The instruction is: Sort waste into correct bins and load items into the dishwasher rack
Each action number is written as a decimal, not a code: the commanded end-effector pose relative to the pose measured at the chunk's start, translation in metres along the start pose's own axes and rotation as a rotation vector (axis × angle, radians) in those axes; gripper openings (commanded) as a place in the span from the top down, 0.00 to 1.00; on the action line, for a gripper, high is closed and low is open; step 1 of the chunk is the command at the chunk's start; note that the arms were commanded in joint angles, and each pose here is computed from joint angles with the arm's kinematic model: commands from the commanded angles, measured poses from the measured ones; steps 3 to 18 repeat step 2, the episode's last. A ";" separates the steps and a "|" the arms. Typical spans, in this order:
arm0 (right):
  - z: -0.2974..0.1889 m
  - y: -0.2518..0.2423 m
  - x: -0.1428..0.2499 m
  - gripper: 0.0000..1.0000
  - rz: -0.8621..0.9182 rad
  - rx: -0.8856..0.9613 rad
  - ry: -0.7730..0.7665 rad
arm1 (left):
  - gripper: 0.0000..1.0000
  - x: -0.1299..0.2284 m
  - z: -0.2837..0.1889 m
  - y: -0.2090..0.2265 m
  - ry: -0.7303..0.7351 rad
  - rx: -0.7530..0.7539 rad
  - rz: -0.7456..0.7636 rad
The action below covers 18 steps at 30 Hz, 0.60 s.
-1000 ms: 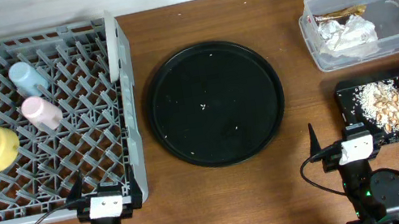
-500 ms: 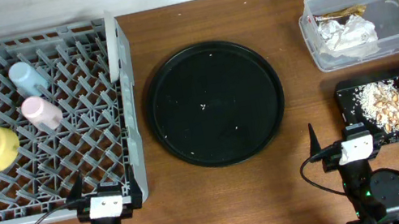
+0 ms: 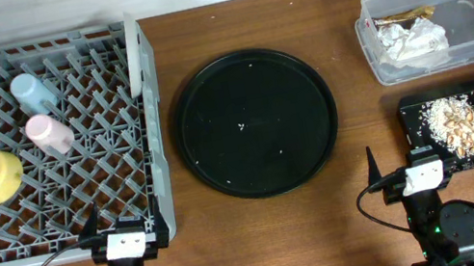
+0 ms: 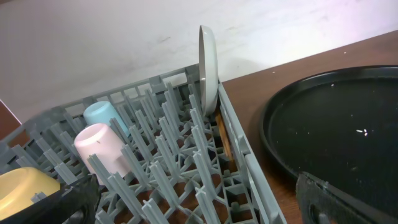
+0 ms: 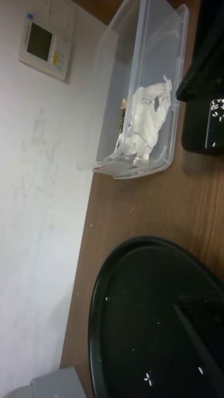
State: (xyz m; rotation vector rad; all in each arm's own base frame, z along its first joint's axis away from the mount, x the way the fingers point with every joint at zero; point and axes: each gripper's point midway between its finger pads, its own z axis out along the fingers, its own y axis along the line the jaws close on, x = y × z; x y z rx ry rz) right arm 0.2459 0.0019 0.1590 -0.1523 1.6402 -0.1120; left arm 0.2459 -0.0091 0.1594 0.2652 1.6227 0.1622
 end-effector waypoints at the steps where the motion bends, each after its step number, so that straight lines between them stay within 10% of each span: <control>1: 0.000 0.000 0.003 0.02 -0.007 0.007 0.003 | 0.01 0.002 0.000 0.000 0.005 -0.002 -0.004; 18: 0.000 0.000 0.003 0.02 -0.007 0.007 0.002 | 0.01 0.002 0.000 0.000 0.005 -0.002 -0.004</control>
